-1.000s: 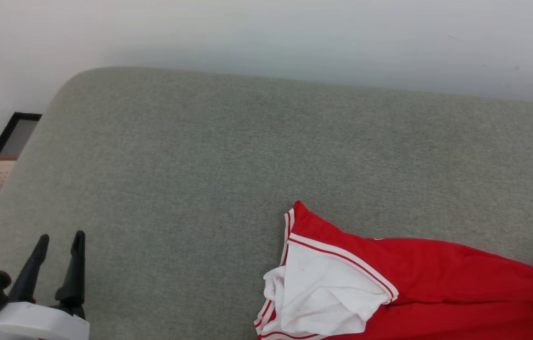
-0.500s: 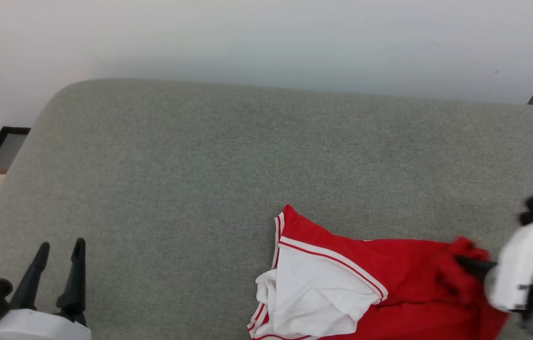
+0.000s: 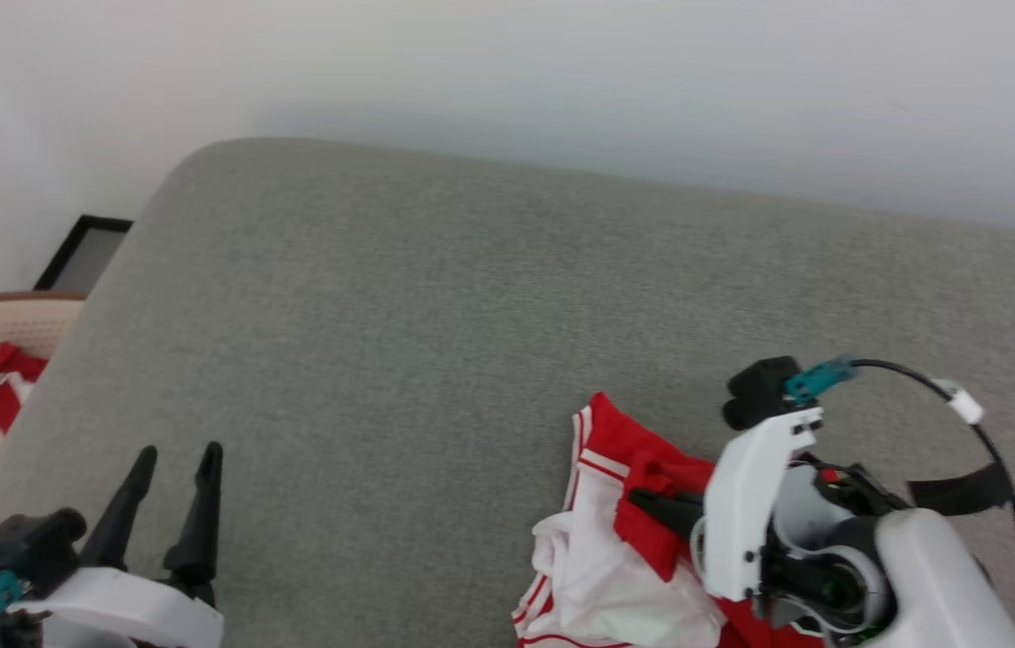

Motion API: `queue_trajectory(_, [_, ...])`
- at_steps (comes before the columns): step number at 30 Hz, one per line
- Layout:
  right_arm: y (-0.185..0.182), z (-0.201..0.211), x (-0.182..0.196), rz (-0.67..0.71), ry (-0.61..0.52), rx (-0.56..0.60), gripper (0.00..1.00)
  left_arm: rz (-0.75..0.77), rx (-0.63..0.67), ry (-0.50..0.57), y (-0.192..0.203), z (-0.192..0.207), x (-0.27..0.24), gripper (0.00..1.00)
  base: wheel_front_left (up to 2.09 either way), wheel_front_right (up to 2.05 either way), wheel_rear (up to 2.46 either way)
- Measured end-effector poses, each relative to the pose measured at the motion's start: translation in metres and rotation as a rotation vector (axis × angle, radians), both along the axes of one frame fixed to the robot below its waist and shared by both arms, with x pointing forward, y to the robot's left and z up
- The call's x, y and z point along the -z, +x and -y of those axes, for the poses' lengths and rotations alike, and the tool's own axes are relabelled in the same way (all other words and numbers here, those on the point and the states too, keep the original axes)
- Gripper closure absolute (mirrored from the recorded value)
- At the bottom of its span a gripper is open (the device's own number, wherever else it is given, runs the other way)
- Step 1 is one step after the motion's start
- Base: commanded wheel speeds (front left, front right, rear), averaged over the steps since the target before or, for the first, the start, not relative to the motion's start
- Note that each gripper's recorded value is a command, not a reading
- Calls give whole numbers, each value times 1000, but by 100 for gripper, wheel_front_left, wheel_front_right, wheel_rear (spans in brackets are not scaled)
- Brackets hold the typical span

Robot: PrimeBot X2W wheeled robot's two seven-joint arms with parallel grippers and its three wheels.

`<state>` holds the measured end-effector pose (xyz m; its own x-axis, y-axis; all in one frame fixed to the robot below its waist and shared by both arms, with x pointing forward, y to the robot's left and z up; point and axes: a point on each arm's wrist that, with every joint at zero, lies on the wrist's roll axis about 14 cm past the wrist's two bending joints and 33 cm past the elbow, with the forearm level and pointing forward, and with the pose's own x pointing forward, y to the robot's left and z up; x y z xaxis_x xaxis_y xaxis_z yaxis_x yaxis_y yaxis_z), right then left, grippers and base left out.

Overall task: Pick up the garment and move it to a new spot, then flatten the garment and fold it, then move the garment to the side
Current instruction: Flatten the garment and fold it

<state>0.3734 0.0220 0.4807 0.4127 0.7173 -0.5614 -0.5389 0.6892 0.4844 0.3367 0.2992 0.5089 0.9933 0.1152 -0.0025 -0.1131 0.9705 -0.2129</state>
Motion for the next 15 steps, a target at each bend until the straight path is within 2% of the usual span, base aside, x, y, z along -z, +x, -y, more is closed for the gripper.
queue_trajectory(5, [0,-32,11,6,10,-61,100,5,-15,-3,-6,-3,-1,0,0,0,0])
queue_trajectory(8, [0,-44,23,12,-32,-95,100,3,-29,-5,-11,-7,0,0,0,0,0])
queue_trajectory(10, [1,-48,28,18,-40,-100,56,-1,-40,-8,-14,-10,1,0,0,0,0])
queue_trajectory(12, [1,-52,29,27,-51,-111,5,-1,-49,-11,-16,-12,2,0,0,0,0])
queue_trajectory(13, [1,-54,29,26,-45,-112,0,1,-51,-11,-16,-12,2,0,0,0,0])
queue_trajectory(15, [2,-54,27,33,-45,-114,0,2,-53,-10,-16,-14,1,0,0,0,0])
